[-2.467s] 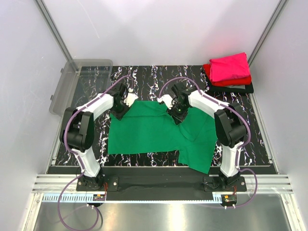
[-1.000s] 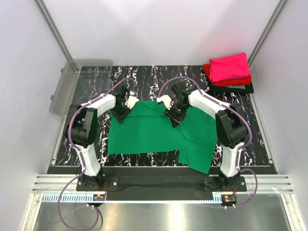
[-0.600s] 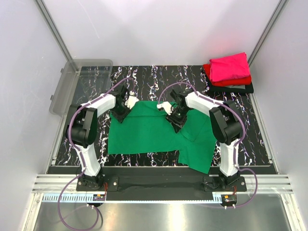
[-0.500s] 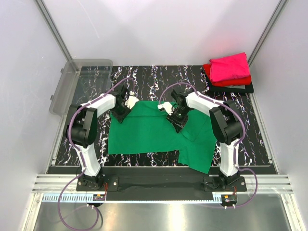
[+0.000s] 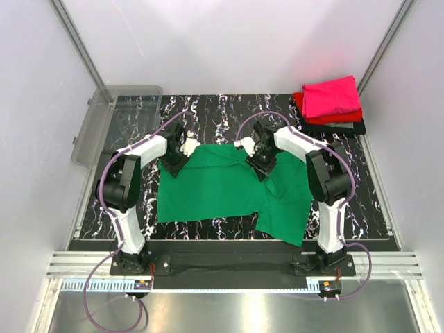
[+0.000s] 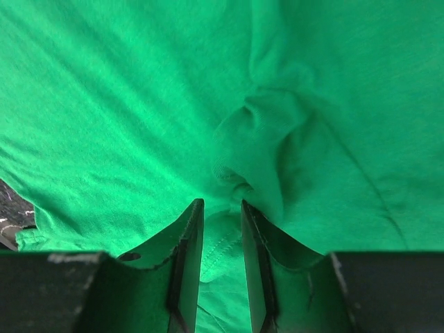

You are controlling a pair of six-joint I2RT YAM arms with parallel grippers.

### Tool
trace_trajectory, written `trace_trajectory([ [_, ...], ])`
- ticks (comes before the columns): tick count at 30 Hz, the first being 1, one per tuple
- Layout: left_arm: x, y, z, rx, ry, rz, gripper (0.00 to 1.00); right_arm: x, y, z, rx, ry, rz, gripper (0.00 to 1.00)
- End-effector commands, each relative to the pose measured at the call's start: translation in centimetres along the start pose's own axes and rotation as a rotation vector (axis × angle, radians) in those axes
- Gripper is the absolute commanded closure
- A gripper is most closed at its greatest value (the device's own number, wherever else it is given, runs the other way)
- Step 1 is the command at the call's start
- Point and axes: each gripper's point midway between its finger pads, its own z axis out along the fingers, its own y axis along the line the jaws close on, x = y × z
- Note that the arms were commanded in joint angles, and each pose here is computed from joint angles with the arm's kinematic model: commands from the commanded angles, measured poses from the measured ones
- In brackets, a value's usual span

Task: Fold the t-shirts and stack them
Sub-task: Fold the tshirt

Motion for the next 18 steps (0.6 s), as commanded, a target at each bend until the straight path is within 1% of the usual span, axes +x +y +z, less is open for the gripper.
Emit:
trace_trajectory([
  [1,-1.4,0.1,-0.1,0.006,-0.038,-0.005,0.73,-2.3,-1.1,-0.8,0.036,-0.062,0.004,0.65],
  [6,-1.3,0.0,0.1,0.011,-0.034,-0.007,0.73,-3.3,-1.3,-1.4,0.044,-0.087,0.004,0.64],
  [18,-1.4,0.1,0.1,0.011,-0.031,-0.007,0.73,-3.9,-0.8,-0.1,0.001,-0.084,0.015,0.63],
])
